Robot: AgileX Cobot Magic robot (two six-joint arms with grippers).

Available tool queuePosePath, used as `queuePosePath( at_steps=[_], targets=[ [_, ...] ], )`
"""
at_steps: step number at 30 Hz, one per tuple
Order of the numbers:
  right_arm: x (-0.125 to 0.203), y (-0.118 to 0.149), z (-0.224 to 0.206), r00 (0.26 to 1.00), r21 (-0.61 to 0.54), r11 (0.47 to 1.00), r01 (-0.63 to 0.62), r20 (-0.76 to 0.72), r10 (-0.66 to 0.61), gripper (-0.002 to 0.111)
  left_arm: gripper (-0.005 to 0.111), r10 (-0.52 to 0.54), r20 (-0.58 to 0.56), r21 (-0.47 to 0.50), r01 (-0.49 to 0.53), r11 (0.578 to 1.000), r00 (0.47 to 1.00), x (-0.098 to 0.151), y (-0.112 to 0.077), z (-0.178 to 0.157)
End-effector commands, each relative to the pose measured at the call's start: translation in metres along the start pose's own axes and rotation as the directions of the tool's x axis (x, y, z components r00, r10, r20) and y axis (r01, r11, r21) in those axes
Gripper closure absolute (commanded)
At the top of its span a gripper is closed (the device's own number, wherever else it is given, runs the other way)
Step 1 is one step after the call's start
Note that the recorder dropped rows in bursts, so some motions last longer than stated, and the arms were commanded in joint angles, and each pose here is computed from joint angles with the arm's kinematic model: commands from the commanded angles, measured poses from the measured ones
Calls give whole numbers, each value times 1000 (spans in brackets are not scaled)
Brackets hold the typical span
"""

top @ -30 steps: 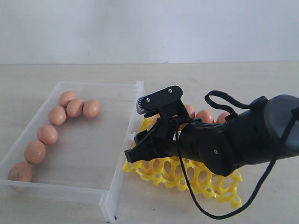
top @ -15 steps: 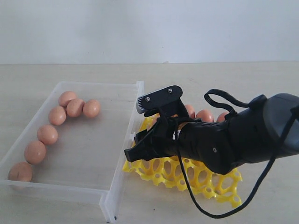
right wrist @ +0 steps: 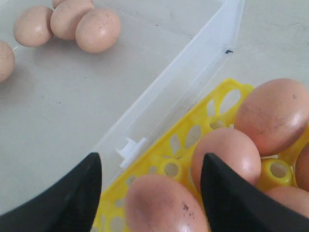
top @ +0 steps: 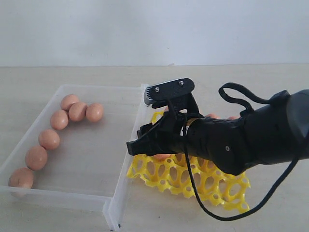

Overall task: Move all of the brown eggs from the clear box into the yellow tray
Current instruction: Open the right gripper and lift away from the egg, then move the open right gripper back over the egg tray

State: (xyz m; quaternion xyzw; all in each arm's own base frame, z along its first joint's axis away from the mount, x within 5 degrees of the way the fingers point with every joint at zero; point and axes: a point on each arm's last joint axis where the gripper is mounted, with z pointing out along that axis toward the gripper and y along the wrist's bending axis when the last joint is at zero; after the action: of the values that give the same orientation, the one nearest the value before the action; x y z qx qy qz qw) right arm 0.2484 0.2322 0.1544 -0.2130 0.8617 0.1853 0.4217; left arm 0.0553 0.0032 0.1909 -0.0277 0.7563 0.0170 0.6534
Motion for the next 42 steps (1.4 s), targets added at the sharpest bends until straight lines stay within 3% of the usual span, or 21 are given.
queuePosePath(
  at_steps=[1,8,11,16,23,27,34,42],
  targets=[
    [-6,0,-3,1000,0,1000,-14,25,14,50,111,-5,1,0,5,1000,1000,-1,0,0],
    [-32,5,-21,992,-28,999,-37,118,40,50,111,-5,1,0,5,1000,1000,-1,0,0],
    [-53,16,-27,996,-73,997,14,89,-8,50,111,-5,1,0,5,1000,1000,-1,0,0],
    [-90,58,-30,971,-189,953,237,11,-240,50,111,-5,1,0,5,1000,1000,-1,0,0],
    [-127,122,-17,930,-307,883,355,16,-368,50,111,-5,1,0,5,1000,1000,-1,0,0],
    [-122,144,16,930,-350,892,286,-125,-347,50,111,-5,1,0,5,1000,1000,-1,0,0],
    [-106,158,67,904,-330,936,124,-351,-244,50,111,-5,1,0,5,1000,1000,-1,0,0],
    [-108,171,90,894,-354,934,48,-403,-198,50,111,-5,1,0,5,1000,1000,-1,0,0]
  ],
)
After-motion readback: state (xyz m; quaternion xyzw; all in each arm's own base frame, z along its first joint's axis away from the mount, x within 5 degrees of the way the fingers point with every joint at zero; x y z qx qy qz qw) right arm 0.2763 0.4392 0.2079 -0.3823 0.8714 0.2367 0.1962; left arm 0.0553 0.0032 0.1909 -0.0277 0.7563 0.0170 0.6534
